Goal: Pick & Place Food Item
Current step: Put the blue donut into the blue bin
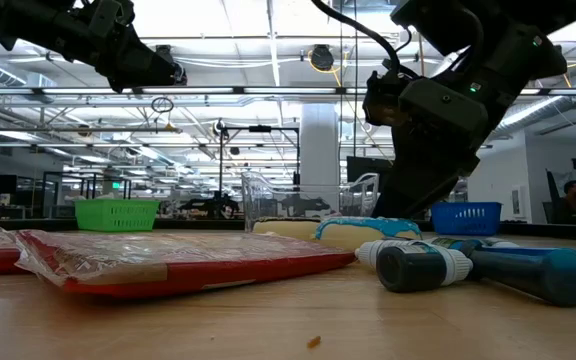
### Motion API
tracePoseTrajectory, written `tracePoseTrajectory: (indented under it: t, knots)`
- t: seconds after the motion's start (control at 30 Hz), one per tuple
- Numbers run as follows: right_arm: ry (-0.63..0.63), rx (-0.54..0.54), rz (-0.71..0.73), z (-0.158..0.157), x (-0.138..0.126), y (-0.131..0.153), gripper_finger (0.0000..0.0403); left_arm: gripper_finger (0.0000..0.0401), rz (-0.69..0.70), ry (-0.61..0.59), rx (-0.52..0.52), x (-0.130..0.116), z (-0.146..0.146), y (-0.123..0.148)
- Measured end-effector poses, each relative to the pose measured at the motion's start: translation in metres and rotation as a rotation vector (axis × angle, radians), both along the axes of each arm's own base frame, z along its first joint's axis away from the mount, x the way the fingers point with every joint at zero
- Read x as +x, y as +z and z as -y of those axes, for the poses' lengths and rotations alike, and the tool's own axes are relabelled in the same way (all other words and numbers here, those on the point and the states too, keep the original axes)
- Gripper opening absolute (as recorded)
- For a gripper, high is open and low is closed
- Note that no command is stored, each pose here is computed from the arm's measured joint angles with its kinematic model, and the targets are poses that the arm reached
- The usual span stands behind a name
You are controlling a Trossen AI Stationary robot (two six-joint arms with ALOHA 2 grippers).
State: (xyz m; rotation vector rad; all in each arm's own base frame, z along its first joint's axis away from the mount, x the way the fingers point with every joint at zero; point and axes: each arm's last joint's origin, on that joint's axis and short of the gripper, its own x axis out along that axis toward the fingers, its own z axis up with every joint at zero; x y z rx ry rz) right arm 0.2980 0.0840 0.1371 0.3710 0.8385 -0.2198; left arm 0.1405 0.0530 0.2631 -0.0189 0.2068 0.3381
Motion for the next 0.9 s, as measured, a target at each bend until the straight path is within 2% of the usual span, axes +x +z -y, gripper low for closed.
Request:
tracePoseTrajectory:
  t: [0.13, 0.63, 0.9]
  knots:
    - [0.002, 0.015, 0.053, 0.0005, -0.0011, -0.0031, 0.0187, 0.0186, 0.0, 0.0, 0.0, 0.0, 0.0, 0.0]
    - [0.004, -0.027, 0.046, 0.0023, -0.0044, -0.007, 0.0186, 0.0186, 0.0, 0.0, 0.0, 0.0, 0.0, 0.0]
    - [0.007, -0.023, 0.044, 0.0021, -0.0045, -0.007, 0.0154, 0.0186, 0.0, 0.0, 0.0, 0.0, 0.0, 0.0]
